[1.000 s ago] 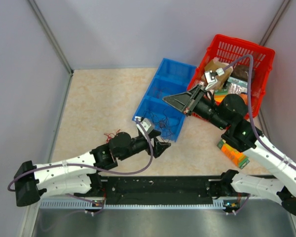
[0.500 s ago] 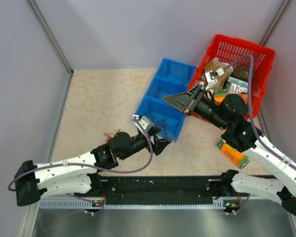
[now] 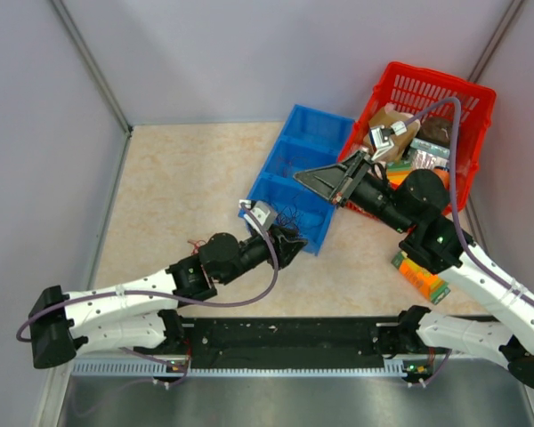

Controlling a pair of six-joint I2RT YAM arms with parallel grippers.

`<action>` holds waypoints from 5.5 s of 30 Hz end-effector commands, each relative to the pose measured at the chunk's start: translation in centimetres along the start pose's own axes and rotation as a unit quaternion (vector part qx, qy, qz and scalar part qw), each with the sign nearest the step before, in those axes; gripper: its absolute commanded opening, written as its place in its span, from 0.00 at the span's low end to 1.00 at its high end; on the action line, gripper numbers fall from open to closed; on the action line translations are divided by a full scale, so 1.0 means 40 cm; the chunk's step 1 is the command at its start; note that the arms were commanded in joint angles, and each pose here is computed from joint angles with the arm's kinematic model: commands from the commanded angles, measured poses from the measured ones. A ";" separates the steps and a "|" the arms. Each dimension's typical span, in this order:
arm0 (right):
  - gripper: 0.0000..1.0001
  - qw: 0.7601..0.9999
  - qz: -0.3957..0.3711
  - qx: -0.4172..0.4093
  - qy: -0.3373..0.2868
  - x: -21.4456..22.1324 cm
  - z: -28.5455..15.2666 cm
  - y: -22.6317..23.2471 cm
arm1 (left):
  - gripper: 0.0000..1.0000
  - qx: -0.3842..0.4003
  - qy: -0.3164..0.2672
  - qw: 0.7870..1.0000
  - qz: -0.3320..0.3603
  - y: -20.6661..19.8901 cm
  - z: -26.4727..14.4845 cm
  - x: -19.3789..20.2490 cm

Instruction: Untangle the cables

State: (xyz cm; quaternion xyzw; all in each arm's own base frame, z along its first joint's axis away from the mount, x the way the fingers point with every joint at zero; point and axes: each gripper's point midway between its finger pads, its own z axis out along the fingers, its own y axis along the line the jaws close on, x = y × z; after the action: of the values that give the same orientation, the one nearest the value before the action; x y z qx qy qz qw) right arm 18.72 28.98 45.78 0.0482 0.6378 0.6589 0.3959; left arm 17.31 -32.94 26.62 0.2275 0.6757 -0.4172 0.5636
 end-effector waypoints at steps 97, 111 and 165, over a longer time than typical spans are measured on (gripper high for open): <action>0.10 0.940 -0.073 0.290 0.164 0.292 -0.372 -0.735 | 0.09 -0.217 0.196 0.952 -0.091 0.196 -0.226 0.264; 0.64 0.921 -0.110 0.249 0.279 0.432 -0.266 -0.730 | 0.54 -0.156 0.233 0.952 -0.126 0.137 -0.163 0.329; 0.00 0.848 -0.460 0.173 -0.199 -0.439 0.209 -0.073 | 0.67 -0.172 -0.080 0.971 -0.145 0.190 -0.444 -0.116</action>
State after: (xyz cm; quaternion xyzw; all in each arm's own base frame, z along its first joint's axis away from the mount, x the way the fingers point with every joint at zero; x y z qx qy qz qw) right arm 29.97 27.05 54.21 -0.0821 0.5723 0.3606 0.7319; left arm 14.63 -15.03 27.00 0.0177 0.7360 -0.3725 0.5650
